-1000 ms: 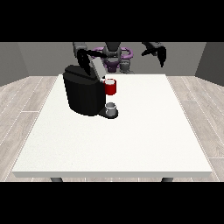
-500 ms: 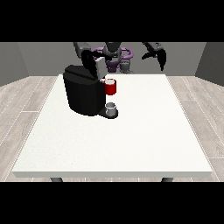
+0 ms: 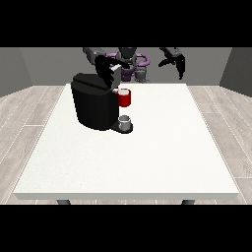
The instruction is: Insert the coffee pod into the coffee machine and close the lid
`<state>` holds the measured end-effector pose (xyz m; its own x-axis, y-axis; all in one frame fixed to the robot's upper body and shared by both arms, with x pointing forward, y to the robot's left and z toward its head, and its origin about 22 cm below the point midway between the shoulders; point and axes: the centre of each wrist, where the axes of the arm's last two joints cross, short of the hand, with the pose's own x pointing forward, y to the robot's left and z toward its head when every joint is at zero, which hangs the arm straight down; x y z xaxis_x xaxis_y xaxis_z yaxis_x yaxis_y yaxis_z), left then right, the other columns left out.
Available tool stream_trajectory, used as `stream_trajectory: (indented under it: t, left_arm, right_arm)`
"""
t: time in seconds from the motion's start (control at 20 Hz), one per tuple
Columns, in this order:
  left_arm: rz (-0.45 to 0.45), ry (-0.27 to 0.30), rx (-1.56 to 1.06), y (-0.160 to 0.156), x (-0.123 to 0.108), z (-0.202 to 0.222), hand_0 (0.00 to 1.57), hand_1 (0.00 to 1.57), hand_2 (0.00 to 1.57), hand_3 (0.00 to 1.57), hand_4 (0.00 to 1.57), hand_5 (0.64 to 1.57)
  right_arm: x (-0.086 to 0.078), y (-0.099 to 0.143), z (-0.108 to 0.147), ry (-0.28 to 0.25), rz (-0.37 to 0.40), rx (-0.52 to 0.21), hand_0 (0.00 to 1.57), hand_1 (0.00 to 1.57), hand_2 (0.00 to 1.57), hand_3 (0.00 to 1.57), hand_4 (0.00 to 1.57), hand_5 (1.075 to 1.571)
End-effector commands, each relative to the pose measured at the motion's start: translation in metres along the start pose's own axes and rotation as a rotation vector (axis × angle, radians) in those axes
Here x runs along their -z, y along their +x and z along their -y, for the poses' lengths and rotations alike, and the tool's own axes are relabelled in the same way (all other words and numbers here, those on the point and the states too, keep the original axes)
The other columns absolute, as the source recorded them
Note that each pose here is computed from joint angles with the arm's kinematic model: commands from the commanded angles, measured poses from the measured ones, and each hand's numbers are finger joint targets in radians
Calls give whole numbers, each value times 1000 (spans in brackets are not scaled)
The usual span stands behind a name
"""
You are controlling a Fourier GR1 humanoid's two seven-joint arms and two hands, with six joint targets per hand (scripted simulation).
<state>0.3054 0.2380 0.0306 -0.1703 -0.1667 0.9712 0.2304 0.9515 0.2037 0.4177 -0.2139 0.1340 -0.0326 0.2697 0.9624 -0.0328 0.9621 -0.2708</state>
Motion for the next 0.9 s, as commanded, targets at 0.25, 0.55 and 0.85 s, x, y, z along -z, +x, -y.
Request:
stream_trajectory:
  t: [0.25, 0.55, 0.85]
  left_arm:
    - [79, -57, -6, 18, 17, 17, 0, 0, 0, 0, 398, 1571]
    - [112, -94, 11, 27, 29, 13, 0, 0, 0, 0, 398, 1571]
    - [152, -163, 15, 37, 39, 20, 0, 0, 0, 0, 429, 1571]
  right_arm:
    - [9, 68, -17, 30, 236, -107, 0, 0, 0, 0, 259, 1571]
    - [2, 92, -23, 27, 223, -110, 0, 0, 0, 0, 102, 1571]
    - [-8, 129, 6, -70, 252, -173, 0, 0, 0, 0, 0, 1571]
